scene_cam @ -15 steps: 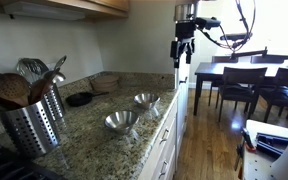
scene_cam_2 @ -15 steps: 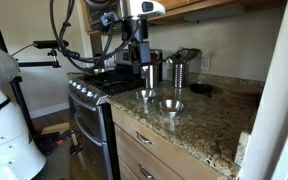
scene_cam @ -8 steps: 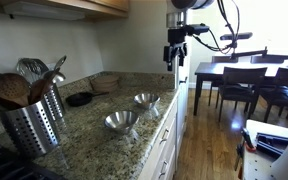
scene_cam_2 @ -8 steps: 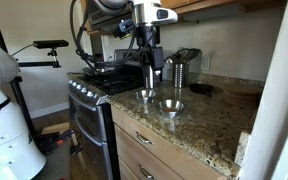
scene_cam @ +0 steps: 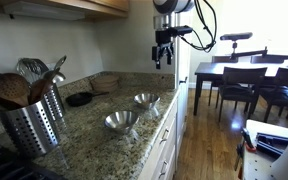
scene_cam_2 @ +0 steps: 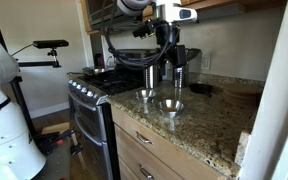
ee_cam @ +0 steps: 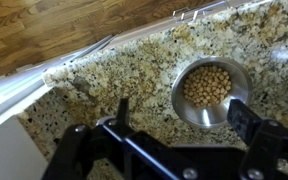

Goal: Pour the contents in the bowl on the right into the bowl on the left

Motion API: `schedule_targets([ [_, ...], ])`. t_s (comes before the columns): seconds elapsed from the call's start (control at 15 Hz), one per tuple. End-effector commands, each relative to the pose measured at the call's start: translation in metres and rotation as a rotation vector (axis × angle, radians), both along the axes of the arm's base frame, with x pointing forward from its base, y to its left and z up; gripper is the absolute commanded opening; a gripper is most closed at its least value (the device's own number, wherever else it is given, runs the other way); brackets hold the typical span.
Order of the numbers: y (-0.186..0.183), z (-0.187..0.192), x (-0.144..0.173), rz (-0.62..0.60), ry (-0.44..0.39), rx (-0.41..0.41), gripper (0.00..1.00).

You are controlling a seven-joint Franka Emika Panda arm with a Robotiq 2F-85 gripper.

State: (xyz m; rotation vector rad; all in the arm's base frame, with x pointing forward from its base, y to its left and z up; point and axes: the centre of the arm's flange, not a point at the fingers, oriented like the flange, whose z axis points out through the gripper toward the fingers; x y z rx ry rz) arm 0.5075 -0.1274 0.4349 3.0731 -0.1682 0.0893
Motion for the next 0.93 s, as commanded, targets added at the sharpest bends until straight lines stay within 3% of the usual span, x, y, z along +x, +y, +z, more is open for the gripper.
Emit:
schedule_targets([
  [0.0,0.001,-0.010,0.030,0.047,0.026,0.023,1.00],
  [0.4,0.027,-0.048,0.032,0.087,0.092,0.079,1.00],
  [0.87,0.020,-0.073,0.003,0.071,0.131,0.093,1.00],
])
